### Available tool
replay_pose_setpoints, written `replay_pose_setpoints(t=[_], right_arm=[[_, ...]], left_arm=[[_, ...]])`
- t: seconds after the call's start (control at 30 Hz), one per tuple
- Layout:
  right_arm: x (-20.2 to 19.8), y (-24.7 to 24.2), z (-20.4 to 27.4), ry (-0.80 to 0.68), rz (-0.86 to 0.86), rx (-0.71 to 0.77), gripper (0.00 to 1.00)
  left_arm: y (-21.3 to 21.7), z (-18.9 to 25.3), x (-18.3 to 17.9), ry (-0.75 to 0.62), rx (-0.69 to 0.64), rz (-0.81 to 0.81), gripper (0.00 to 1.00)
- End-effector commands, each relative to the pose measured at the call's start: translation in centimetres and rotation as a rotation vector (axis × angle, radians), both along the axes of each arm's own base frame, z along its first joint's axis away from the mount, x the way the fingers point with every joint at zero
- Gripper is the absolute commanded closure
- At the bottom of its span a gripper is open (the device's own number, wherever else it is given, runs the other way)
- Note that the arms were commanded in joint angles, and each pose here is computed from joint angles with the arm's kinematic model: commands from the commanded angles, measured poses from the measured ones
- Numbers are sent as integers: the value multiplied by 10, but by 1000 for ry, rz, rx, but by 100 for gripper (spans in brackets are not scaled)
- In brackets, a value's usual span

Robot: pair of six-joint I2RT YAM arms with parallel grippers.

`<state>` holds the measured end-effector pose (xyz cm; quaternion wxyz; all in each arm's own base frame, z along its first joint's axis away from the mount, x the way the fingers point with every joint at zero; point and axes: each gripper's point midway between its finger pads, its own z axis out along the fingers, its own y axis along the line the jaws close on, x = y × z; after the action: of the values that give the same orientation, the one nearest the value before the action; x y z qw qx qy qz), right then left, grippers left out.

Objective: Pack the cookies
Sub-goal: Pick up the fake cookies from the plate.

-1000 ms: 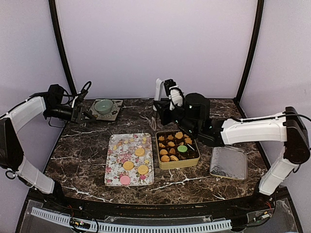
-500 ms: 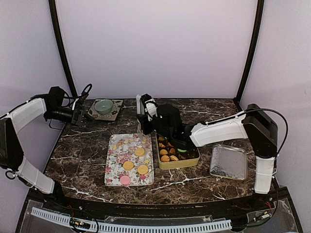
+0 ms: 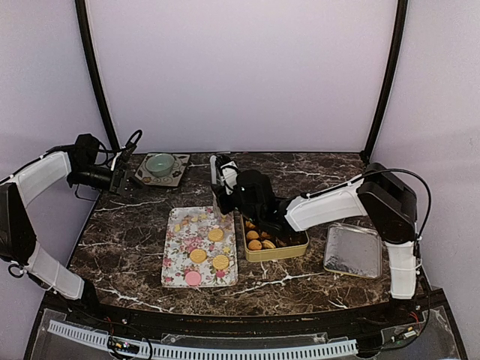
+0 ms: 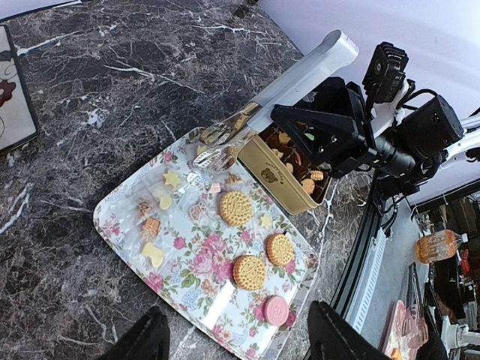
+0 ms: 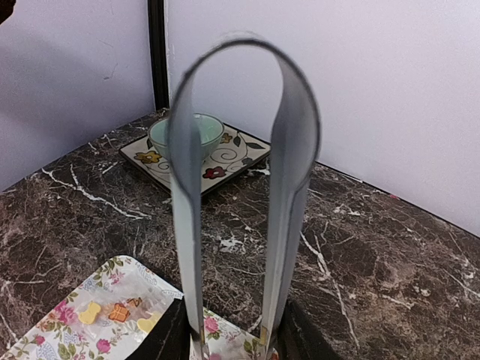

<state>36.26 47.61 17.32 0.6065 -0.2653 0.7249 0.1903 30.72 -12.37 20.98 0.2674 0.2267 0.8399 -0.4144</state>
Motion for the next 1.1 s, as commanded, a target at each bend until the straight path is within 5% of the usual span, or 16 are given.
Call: replay_pose_setpoints(t=[0.0, 0.5, 1.07], right_arm=[[6, 6, 19, -42, -12, 56, 62], [2, 2, 18, -14, -12, 67, 80], [-14, -6, 93, -75, 45, 208, 95]], left_arm=[[1, 16, -5, -45, 1, -10, 35], [0, 18, -4, -45, -6, -11, 35], [0, 16, -5, -38, -8, -13, 35]])
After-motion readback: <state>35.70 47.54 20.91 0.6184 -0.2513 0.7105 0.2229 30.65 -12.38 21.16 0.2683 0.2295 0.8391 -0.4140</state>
